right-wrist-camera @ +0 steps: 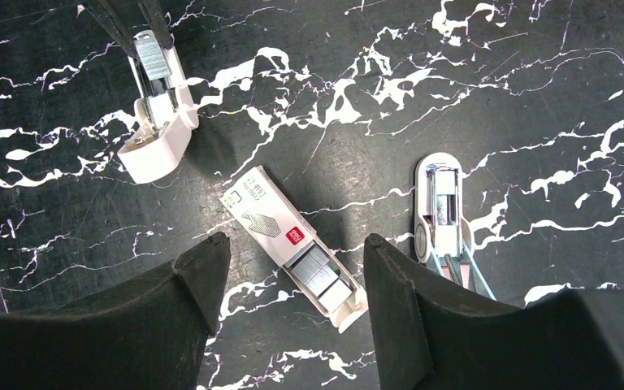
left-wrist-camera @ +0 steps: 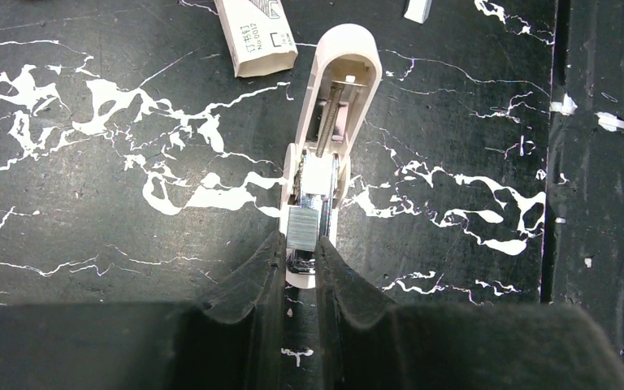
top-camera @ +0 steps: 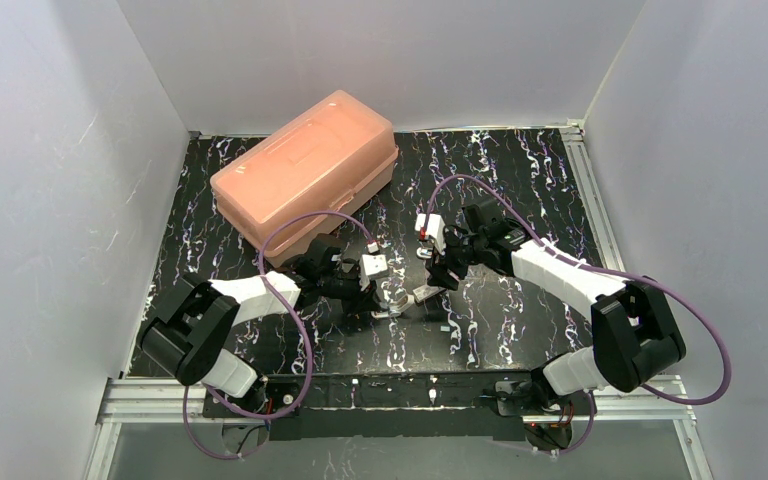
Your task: Load the staples into the stapler
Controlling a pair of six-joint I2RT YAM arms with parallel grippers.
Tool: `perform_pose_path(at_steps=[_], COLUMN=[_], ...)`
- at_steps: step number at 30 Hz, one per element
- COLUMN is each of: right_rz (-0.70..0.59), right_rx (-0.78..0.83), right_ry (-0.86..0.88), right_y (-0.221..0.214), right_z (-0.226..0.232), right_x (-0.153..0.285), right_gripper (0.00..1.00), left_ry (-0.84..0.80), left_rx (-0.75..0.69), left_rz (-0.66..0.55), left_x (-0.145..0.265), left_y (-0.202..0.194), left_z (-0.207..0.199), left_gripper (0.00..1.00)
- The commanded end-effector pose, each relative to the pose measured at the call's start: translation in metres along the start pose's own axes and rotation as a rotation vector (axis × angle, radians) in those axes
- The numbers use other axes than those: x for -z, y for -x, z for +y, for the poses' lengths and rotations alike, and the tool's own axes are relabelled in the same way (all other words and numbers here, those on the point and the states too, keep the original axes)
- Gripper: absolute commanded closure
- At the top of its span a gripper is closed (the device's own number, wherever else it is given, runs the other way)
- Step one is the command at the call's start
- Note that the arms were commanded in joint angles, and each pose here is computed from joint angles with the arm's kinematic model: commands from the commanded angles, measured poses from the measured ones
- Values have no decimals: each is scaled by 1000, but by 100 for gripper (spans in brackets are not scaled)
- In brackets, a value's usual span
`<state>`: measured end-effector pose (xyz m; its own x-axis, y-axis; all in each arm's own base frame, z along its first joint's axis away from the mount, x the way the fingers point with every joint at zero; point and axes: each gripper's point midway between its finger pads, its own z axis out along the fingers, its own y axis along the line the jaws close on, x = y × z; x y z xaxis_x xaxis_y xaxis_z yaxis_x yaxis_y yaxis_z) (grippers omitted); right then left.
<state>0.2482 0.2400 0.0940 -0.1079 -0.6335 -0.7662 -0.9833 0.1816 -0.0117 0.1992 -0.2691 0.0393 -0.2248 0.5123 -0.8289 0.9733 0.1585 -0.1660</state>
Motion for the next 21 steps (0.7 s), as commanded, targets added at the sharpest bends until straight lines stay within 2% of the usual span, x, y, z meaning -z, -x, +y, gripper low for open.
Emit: perform_pose_path(at_steps=[1,21], right_rz=[-9,-7], right_rx=[17,17], right_ry=[-9,-13], right_y=[1,0], right_z=[-4,-5], right_x=[0,0], right_gripper=[32,32], left_ry=[1,-15], left_rx=[-27,-9], left_rz=[-9,20], left_x=[3,-1], left_y=[8,0], left_z=[-1,-1], left_gripper=[100,100])
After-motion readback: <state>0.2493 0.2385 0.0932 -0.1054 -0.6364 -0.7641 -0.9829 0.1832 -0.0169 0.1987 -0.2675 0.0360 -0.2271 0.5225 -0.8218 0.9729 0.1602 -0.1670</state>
